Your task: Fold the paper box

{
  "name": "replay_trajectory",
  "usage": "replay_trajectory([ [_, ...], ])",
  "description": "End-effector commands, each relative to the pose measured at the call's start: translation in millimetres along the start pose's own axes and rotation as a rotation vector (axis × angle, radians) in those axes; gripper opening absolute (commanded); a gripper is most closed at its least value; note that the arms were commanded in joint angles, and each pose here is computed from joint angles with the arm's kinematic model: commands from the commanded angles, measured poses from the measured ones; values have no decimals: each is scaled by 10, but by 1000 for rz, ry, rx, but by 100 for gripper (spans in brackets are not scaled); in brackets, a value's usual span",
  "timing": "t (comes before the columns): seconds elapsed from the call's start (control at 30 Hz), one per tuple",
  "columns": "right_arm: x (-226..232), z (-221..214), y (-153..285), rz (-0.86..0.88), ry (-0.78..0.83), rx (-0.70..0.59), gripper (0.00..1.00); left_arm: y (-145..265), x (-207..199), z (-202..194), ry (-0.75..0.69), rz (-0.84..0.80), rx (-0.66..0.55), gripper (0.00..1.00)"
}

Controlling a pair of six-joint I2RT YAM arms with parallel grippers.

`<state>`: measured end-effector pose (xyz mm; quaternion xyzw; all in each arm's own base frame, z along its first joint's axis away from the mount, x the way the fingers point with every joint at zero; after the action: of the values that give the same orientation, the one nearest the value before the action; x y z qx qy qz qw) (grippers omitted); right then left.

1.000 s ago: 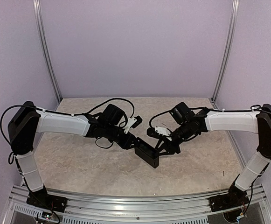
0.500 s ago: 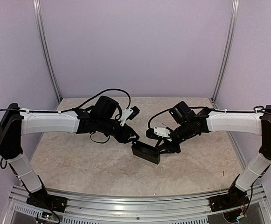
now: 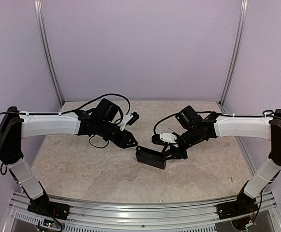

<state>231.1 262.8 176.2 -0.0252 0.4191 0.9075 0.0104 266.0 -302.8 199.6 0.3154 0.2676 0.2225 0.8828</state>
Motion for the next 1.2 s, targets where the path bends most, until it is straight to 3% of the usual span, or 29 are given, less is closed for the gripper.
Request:
replay_trajectory([
  [0.0, 8, 64, -4, 14, -7, -13, 28, -28, -42, -70, 29, -7, 65, 29],
  [0.3, -11, 79, -20, 20, -14, -17, 28, -104, -36, -74, 24, 14, 74, 28],
  [0.9, -15, 103, -8, 17, -33, -34, 29, -327, -81, -34, 38, 65, 116, 6],
  [1.17, 14, 124, 17, 40, -45, -53, 29, -425, -142, -90, 45, 106, 148, 1],
])
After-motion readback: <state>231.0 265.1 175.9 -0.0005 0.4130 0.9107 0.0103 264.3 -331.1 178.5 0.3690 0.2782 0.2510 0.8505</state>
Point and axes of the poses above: each gripper's point midway between its finger pads, its own y axis back along the fingers, its own x axis along the line the jaws close on, z = x × y, the point moved 9 cm from there along y, back along the fingers
